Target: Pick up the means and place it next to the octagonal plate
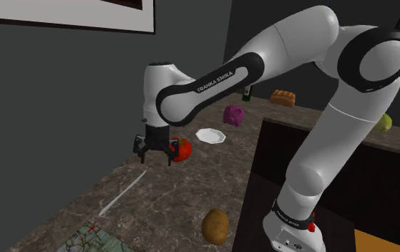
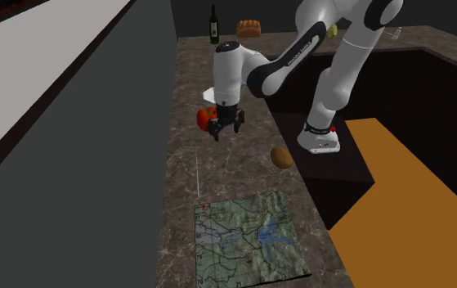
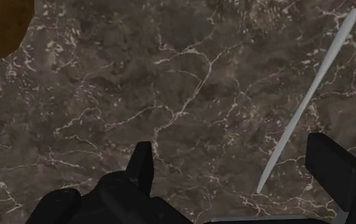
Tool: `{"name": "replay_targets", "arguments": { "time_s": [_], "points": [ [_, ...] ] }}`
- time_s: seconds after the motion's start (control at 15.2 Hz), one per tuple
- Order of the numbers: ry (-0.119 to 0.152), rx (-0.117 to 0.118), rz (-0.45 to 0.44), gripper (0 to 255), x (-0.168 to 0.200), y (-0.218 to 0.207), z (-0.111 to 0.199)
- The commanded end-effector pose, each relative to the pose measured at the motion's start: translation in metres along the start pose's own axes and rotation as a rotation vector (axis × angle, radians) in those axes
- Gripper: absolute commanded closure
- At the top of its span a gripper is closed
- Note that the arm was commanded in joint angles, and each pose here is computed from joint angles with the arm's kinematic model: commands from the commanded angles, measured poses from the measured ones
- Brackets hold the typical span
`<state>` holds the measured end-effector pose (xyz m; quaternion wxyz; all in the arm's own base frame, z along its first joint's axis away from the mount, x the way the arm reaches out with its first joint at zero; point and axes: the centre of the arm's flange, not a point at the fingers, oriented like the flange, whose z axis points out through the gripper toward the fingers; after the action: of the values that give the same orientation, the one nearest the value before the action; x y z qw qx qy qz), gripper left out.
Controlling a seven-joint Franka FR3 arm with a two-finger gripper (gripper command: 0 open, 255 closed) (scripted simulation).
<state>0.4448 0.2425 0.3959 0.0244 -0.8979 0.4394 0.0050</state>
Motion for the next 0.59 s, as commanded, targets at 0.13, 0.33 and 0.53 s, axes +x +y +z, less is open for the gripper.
{"name": "replay_targets", "arguments": {
  "time_s": [0.13, 0.33, 0.53],
  "points": [
    [-0.004, -0.004, 0.121, 0, 0.000, -0.040, 0.036],
    [-0.006, -0.008, 0.207, 0, 0.003, -0.070, 0.063],
    [-0.009, -0.012, 0.294, 0, 0.009, -0.099, 0.090]
  ]
}}
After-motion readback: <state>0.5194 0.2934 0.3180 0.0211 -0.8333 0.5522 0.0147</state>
